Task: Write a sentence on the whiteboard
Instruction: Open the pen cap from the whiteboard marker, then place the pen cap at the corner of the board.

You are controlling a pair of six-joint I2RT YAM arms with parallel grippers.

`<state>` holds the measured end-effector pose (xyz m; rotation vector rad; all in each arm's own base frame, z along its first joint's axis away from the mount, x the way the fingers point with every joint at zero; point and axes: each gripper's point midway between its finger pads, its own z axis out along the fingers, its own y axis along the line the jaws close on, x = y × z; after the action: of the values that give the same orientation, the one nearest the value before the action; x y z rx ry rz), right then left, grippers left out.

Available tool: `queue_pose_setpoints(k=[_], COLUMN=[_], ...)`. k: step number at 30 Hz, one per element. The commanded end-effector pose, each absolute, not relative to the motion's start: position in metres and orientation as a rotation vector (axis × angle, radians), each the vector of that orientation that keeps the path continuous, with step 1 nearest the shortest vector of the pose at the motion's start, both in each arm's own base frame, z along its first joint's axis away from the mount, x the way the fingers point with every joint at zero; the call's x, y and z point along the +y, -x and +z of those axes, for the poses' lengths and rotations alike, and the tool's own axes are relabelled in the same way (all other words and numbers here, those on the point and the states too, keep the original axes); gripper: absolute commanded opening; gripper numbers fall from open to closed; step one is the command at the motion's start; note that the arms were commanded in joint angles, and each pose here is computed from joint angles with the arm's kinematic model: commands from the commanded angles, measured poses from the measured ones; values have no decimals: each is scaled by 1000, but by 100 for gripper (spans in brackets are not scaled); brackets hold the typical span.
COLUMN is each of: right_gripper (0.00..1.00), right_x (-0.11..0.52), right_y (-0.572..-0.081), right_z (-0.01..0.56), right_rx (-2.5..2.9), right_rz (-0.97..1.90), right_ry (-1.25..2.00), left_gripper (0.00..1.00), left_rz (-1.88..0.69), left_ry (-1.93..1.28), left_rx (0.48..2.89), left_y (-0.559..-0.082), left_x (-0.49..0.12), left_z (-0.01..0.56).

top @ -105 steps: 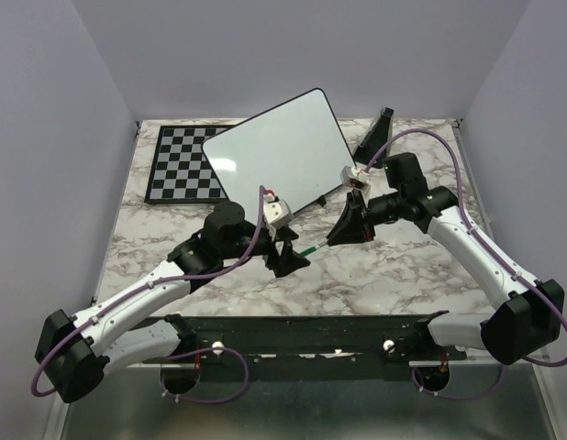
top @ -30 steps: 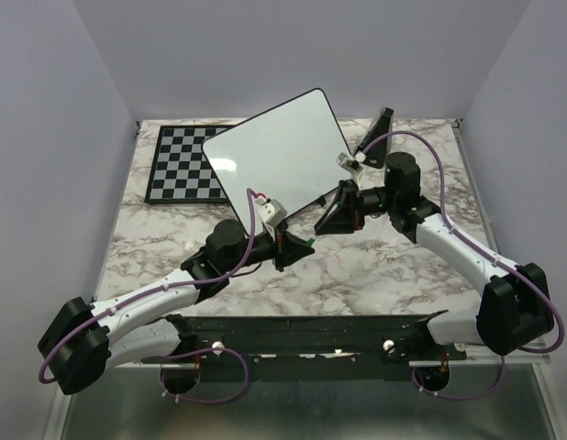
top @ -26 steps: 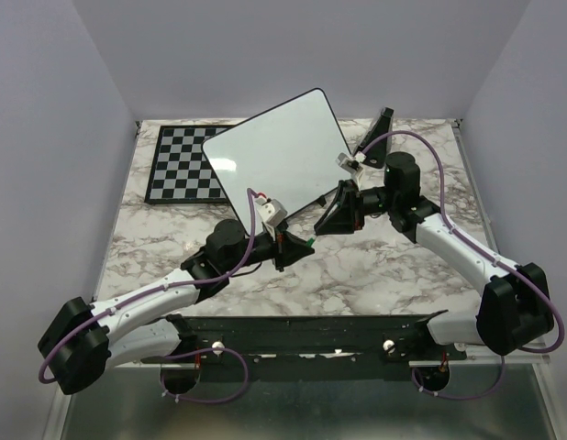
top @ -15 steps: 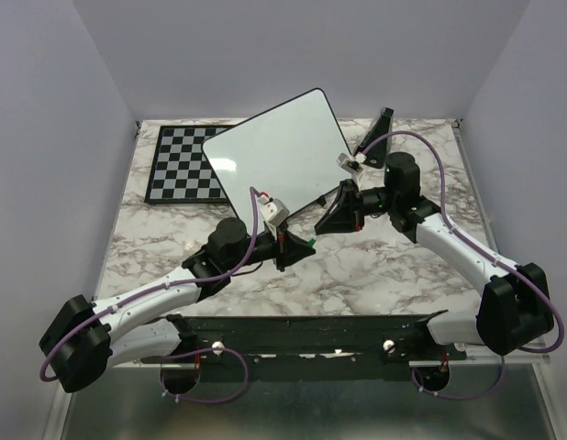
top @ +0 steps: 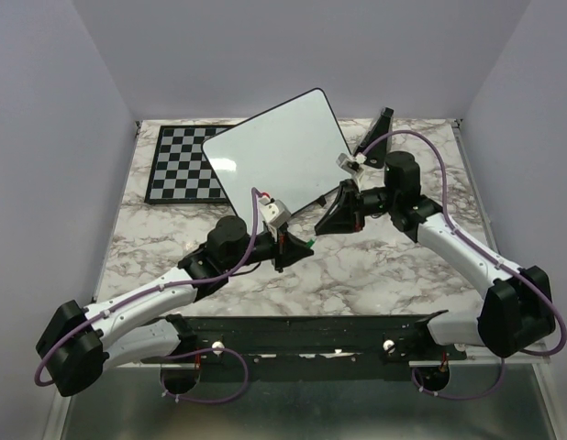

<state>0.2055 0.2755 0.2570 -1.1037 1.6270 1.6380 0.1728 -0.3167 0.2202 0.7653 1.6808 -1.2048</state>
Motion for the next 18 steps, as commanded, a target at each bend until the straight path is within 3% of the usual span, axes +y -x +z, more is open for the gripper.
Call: queue_pose_setpoints(k=[1,9,18], right_gripper=[0,0,1], right_x=[260,226,157], right_y=[-220,-250,-316], right_z=[278,290,262], right_rx=[1605,1617,1772], right_rz=[1554,1391,770], right_ry=[1050,903,558], left_gripper=[0,0,0], left_rz=[-1190,-1205,-1021], left_ry=[-806,-717,-378], left_rx=[1744,1890,2187], left_y=[-165,-157,-172], left_x=[-311,-301,-293], left_z=[207,180,99])
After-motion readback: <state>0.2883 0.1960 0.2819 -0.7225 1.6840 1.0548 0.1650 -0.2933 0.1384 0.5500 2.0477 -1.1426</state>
